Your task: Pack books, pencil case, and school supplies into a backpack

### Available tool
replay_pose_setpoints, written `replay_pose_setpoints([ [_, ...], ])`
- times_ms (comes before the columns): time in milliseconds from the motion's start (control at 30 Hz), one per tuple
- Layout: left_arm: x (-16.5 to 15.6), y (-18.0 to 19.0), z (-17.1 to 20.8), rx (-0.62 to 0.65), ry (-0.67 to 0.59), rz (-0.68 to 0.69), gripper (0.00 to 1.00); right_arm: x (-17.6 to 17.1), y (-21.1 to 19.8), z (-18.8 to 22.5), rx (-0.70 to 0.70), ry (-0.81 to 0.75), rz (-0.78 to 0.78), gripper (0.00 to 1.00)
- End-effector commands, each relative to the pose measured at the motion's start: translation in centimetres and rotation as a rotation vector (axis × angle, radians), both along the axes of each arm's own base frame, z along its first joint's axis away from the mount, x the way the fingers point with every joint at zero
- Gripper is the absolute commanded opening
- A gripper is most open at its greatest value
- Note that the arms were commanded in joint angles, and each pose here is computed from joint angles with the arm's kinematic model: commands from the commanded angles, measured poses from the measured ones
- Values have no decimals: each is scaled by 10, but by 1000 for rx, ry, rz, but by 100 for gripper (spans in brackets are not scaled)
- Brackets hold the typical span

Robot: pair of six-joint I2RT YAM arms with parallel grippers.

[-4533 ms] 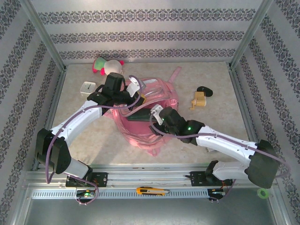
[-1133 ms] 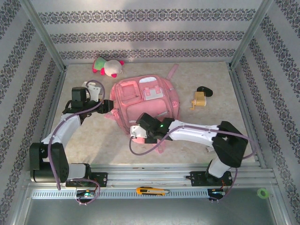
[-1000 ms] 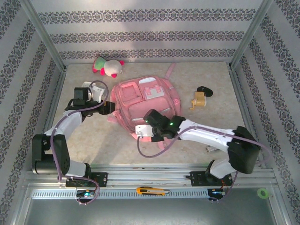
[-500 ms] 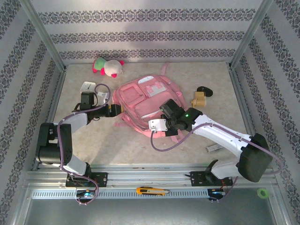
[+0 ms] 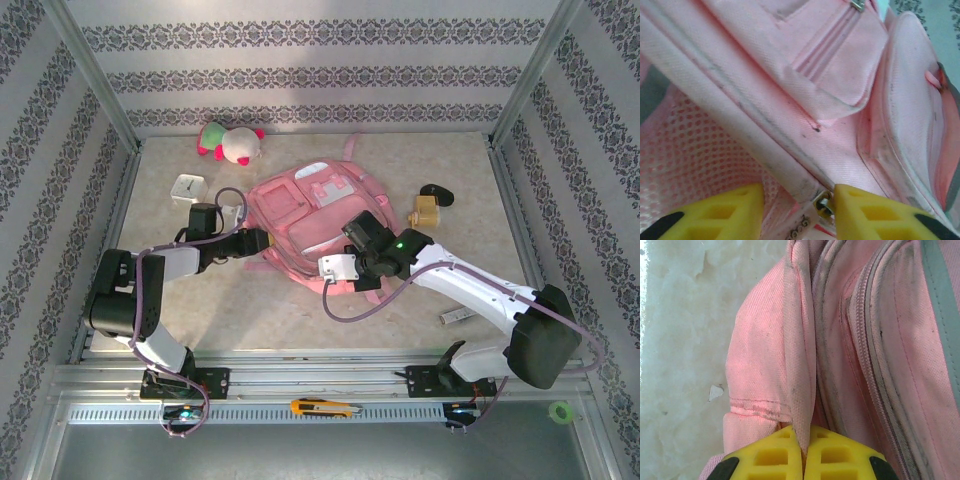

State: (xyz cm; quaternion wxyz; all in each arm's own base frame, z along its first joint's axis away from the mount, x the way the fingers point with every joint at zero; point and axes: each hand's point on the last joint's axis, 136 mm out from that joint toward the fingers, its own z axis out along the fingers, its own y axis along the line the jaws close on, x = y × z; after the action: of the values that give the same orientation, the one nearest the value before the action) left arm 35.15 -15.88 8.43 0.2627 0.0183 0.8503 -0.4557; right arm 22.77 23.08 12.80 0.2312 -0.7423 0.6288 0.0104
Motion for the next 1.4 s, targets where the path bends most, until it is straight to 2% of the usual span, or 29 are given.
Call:
replay_pose_setpoints([
  [0, -1, -9, 17, -55, -59, -26, 31, 4, 3, 10, 32, -9, -13, 0],
  [133, -7, -4, 14, -14, -44, -12, 15, 10, 4, 11, 39, -13, -43, 0],
  [300, -14, 3, 17, 68, -66, -7, 7, 16, 7, 13, 72, 6, -106, 0],
  [367, -18, 6, 17, 101, -73, -16, 0, 19, 9, 14, 93, 14, -137, 0],
  [667, -40, -4, 29, 180, -131, -113, 1, 35, 33, 31, 277, 73, -324, 0],
  [833, -51, -18, 39, 160, -158, -183, 8, 46, 42, 35, 351, 60, -397, 0],
  [933, -51, -14, 33, 194, -152, -162, 19, 46, 42, 34, 349, 57, -390, 0],
  [967, -50, -11, 30, 215, -149, -146, 20, 46, 42, 35, 355, 60, -387, 0],
  [1067, -50, -7, 22, 240, -132, -127, 13, 42, 46, 41, 389, 72, -365, 0],
  [1167, -52, -6, 20, 232, -120, -119, 16, 41, 45, 43, 389, 74, -363, 0],
  [1367, -58, -4, 25, 229, -127, -103, 13, 50, 39, 43, 391, 63, -437, 0],
])
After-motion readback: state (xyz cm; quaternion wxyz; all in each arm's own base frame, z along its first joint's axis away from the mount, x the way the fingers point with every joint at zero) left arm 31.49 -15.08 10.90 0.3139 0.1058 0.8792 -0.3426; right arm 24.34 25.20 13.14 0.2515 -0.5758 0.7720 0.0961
